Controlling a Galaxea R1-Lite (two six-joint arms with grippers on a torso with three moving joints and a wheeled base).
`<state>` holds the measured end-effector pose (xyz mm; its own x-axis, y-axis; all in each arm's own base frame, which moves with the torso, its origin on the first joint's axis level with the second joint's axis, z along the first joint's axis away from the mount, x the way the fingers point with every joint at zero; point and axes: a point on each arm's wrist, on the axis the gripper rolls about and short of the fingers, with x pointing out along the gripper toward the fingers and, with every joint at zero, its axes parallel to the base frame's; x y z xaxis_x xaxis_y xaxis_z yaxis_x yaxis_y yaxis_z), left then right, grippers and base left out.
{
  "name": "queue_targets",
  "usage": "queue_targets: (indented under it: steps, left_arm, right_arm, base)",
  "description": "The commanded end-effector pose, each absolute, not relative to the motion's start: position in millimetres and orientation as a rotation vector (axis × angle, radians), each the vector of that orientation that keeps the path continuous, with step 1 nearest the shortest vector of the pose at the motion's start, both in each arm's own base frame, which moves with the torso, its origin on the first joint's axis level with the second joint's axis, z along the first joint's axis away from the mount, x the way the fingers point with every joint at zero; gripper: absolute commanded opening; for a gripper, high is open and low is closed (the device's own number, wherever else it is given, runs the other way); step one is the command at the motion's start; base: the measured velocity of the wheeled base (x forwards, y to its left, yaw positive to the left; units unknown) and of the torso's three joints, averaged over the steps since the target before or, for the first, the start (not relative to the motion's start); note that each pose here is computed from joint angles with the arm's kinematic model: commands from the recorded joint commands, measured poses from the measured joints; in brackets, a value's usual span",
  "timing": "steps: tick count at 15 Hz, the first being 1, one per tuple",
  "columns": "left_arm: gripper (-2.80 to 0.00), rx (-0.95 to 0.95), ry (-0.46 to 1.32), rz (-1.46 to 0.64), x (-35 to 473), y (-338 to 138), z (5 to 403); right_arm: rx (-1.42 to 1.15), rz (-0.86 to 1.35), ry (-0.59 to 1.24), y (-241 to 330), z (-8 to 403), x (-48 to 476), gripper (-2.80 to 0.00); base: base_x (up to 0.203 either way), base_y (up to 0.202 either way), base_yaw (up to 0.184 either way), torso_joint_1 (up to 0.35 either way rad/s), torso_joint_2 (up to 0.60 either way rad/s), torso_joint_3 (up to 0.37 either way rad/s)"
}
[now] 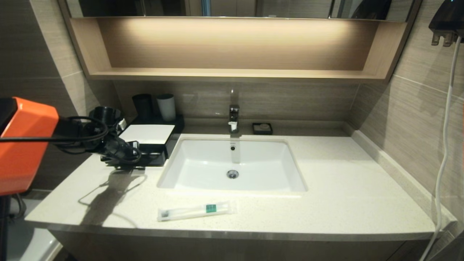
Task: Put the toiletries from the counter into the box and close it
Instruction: Open the drawer
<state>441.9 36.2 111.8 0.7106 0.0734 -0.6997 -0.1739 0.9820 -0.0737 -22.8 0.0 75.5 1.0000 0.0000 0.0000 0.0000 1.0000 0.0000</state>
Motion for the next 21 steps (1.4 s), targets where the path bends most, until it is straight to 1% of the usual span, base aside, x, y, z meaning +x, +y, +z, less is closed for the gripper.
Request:
queue_targets:
  steps: [1,4,17,21]
  left_arm:
    - [-2.80,-0.140,0.766,0.138,441.4,36.3,113.4]
    - [-2.80,-0.138,0.760,0.139,440.2,36.2,117.1]
    - [-2.80,-0.118,0.878,0.140,429.8,40.0,113.0]
    - [-2.80,-0.118,0.869,0.140,423.7,39.5,124.4]
  right_arm:
    - [0.000,0.000,0.000,0.0,75.5,-22.8,-2.80]
    - [0.000,0.000,0.000,0.0,75.5,-22.8,-2.80]
    - [0.000,0.000,0.000,0.0,75.5,-22.8,-2.80]
    - [0.000,0.000,0.000,0.0,75.5,-22.8,-2.80]
  base:
    - [0.000,0.000,0.000,0.000,0.00,0.000]
    - [0.000,0.000,0.000,0.000,0.00,0.000]
    - [0.000,0.000,0.000,0.000,0.00,0.000]
    - [0.000,0.000,0.000,0.000,0.00,0.000]
